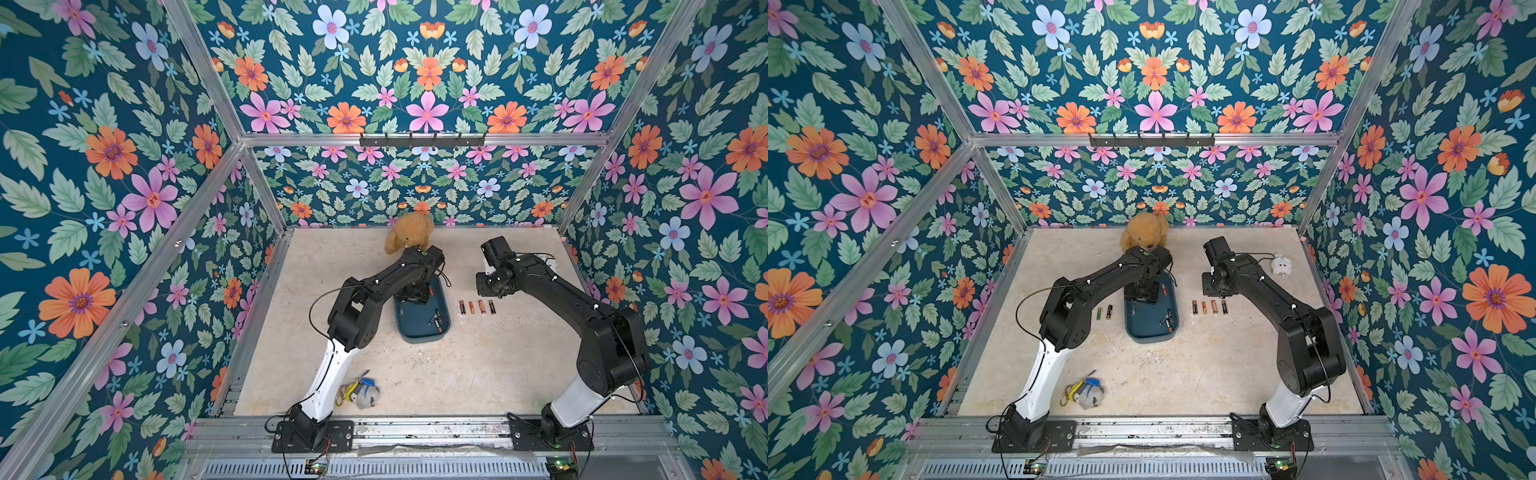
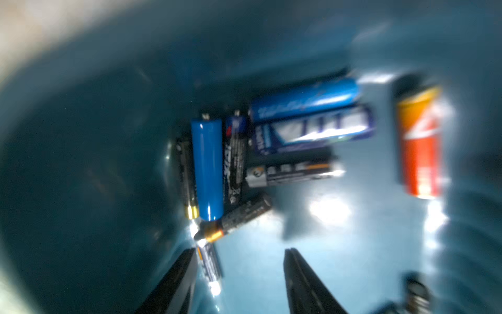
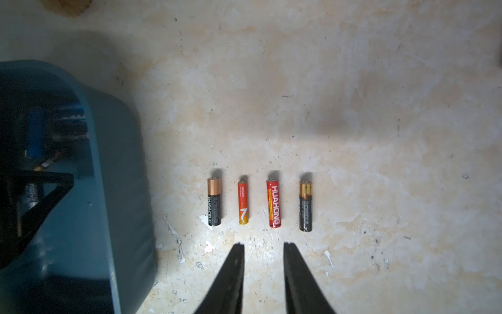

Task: Take the batteries out of the storage box
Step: Pick up the battery from the storage box.

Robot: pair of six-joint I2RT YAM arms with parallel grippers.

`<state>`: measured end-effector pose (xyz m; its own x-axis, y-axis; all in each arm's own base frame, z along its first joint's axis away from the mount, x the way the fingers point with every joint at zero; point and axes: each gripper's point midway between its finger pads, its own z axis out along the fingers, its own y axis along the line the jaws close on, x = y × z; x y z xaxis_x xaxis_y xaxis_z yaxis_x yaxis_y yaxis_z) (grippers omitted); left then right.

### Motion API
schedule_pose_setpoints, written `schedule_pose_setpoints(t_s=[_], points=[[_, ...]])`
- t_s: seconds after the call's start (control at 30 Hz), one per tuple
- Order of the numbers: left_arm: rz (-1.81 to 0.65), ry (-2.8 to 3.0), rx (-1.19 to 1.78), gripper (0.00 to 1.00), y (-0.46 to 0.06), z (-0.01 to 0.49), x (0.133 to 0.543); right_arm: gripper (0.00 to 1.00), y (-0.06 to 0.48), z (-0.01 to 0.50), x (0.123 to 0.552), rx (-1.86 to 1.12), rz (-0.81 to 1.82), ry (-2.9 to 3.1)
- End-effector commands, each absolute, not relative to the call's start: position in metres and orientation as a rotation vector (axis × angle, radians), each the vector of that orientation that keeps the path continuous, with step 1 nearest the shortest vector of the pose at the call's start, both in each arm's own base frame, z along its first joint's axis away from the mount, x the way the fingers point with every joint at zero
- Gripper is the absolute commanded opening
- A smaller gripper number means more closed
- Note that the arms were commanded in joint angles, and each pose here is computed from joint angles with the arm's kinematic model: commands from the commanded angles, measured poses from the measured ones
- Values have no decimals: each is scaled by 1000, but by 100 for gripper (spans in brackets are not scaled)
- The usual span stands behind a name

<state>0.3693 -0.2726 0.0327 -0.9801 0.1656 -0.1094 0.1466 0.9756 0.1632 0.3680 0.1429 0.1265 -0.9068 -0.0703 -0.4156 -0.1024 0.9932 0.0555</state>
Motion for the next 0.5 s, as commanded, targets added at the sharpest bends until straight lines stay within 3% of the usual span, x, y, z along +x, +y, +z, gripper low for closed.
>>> schedule_pose_setpoints(t_s=[0.0, 0.3, 0.47], points=[[314, 3023, 209, 57, -261, 29, 363, 31, 146, 139, 371, -149, 136, 2665], [325, 3048, 196, 57, -260, 22, 358, 31, 144, 139, 374, -161, 139, 2663], [230, 3073, 186, 50, -269, 14, 353, 31, 142, 143, 375, -153, 128, 2657]])
